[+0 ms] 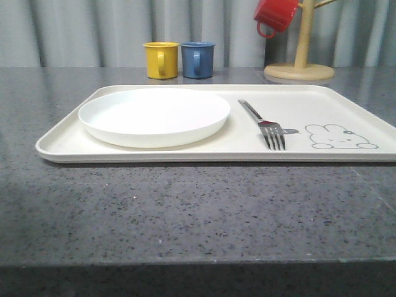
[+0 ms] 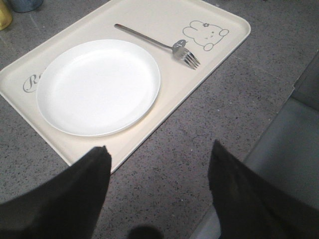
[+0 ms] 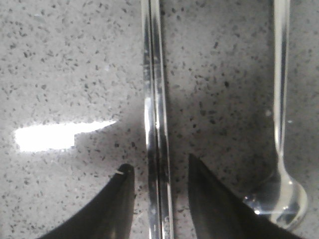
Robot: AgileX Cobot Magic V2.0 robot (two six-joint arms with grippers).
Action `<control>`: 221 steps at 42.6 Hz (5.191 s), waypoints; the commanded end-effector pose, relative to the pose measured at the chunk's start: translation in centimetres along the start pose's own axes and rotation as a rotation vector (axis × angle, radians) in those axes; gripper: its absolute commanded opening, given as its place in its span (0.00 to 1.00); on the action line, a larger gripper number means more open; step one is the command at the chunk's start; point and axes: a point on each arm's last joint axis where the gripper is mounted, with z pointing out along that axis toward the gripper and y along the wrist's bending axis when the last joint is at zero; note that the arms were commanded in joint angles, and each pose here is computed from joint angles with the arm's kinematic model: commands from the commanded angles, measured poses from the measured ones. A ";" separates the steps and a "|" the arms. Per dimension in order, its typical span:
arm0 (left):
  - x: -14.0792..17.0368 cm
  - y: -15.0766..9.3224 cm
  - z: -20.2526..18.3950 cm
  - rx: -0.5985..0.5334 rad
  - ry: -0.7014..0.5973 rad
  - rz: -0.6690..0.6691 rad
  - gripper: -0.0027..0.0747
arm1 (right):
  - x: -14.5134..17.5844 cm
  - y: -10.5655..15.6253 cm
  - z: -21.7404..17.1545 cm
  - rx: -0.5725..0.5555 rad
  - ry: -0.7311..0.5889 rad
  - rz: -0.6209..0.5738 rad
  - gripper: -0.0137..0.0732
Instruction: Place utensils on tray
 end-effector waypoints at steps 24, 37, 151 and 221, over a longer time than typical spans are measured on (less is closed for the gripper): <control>-1.2 0.0 -0.7 0.000 -0.102 -0.022 0.59 | -0.4 -0.1 -0.9 -0.009 -0.023 -0.002 0.16; -1.2 0.0 -0.7 0.000 -0.102 -0.022 0.59 | 0.3 6.7 -5.9 -0.243 -0.017 -0.175 0.16; -1.2 0.0 -0.7 0.000 -0.102 -0.022 0.59 | -3.5 -4.2 -2.3 0.137 -0.160 0.001 0.50; -1.2 0.0 -0.7 0.000 -0.104 -0.022 0.59 | -3.1 13.0 -3.0 -0.297 -0.078 -0.096 0.10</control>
